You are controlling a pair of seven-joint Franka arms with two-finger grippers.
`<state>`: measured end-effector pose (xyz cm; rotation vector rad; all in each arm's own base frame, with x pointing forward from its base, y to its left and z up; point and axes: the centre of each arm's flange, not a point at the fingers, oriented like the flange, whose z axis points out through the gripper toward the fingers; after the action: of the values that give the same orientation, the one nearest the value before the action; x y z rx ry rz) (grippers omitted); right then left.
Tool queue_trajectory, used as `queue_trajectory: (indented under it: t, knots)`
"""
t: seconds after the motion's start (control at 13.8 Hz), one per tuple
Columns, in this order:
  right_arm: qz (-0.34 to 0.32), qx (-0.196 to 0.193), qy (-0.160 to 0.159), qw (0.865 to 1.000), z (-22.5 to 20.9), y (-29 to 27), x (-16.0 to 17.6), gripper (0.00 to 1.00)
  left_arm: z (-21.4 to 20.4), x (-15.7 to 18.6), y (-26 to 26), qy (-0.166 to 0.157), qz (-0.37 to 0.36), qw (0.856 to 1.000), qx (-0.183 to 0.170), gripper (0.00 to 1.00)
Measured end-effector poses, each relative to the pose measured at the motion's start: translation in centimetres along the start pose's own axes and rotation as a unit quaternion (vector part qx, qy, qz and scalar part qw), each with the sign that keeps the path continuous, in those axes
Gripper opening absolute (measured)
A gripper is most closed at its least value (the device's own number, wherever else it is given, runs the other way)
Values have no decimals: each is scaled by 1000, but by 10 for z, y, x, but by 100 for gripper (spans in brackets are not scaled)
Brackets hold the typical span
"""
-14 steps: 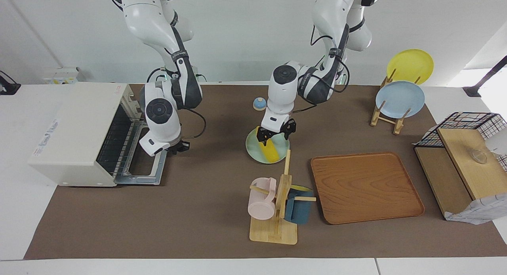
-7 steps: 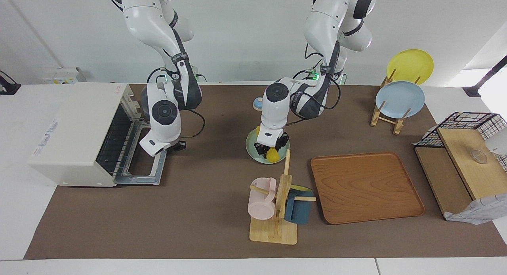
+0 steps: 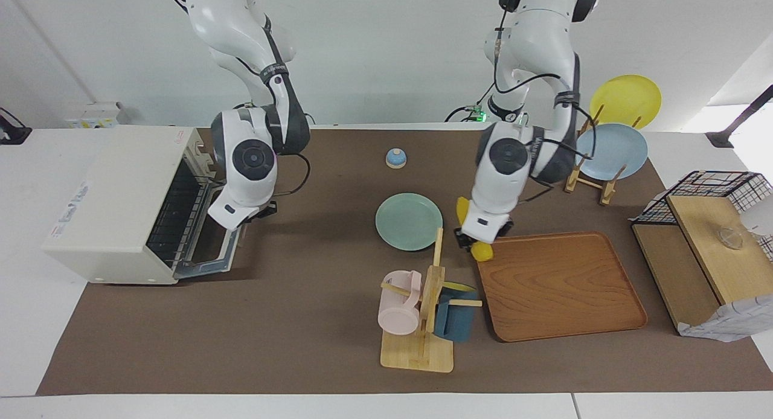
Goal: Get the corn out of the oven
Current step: 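Lift the corn and move it onto the wooden tray with the left gripper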
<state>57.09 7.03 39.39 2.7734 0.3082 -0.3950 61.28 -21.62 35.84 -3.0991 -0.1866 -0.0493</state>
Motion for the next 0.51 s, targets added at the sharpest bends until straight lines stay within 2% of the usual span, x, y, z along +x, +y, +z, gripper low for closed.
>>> queue_trajectory:
  t: [0.22,0.36,0.51]
  knots:
    - [-19,-6,5,1000,-27,67,-34,1,-2,71,-71,33,1,999,-8,54]
    - [-17,0,1,1000,-29,100,-50,1,15,112,-80,44,5,999,-7,54]
    - [-13,5,10,1000,-44,101,-55,3,37,123,-69,39,20,999,-6,55]
